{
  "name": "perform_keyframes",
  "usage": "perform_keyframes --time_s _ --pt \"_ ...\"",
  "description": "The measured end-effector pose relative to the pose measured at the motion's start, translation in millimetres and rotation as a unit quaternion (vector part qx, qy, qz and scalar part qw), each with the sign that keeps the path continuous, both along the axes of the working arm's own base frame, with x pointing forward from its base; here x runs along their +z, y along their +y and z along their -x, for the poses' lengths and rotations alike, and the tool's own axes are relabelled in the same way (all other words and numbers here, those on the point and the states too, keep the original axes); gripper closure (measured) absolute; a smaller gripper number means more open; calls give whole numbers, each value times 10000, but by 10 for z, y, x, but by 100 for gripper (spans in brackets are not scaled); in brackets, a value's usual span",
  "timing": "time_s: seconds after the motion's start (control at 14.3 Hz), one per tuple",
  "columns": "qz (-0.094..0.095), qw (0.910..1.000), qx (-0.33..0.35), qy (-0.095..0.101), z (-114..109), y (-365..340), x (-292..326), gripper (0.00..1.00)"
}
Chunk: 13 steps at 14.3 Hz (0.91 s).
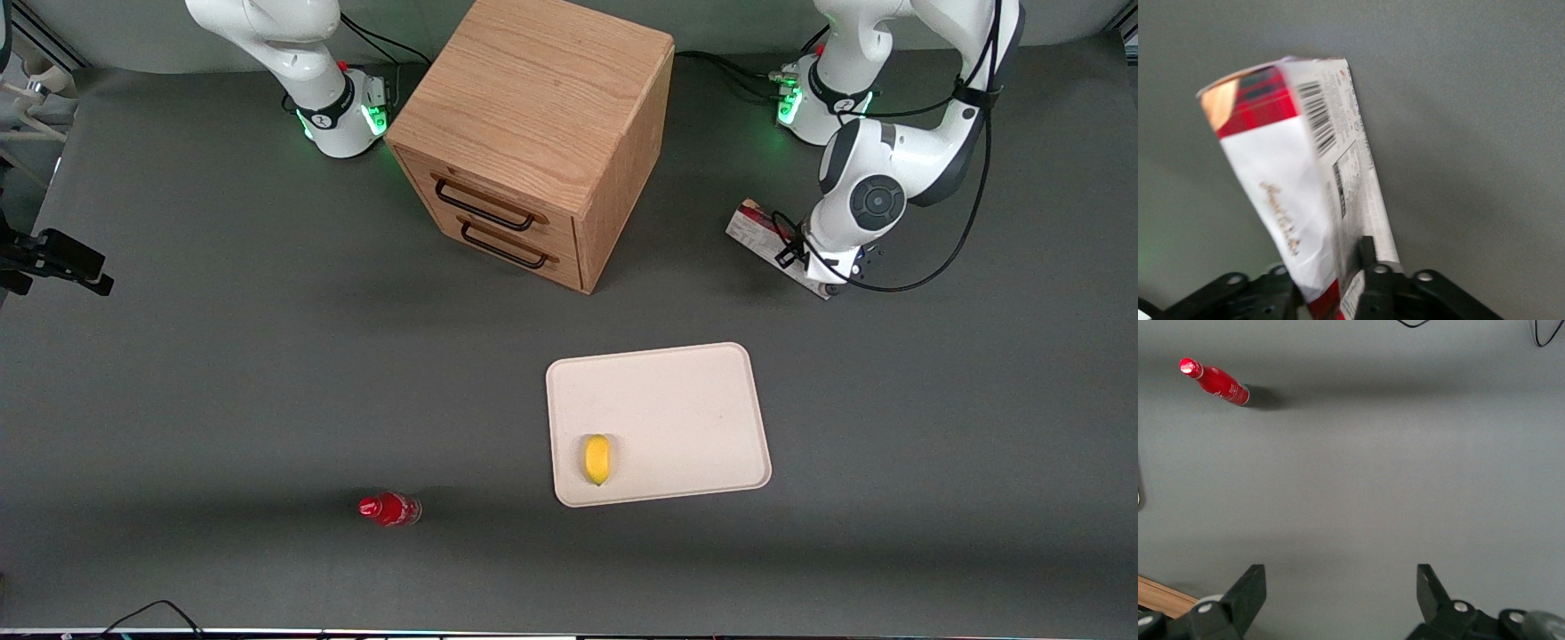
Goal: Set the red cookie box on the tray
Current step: 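Lift the box and carry it over the white tray's edge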
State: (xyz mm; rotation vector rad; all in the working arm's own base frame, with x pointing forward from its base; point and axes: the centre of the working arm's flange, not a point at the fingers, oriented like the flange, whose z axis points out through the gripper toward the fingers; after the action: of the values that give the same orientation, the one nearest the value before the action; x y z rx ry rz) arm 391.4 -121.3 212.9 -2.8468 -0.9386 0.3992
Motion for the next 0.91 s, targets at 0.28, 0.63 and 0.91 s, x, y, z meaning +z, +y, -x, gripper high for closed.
perform_keyframes --time_s 0.28,0.63,0.91 --pt "12 10000 58 -27 -218 -30 192 96" --pt "14 9998 100 -170 -1151 -42 1409 96" --pt "-4 9980 -371 -519 -1876 -93 2302 96"
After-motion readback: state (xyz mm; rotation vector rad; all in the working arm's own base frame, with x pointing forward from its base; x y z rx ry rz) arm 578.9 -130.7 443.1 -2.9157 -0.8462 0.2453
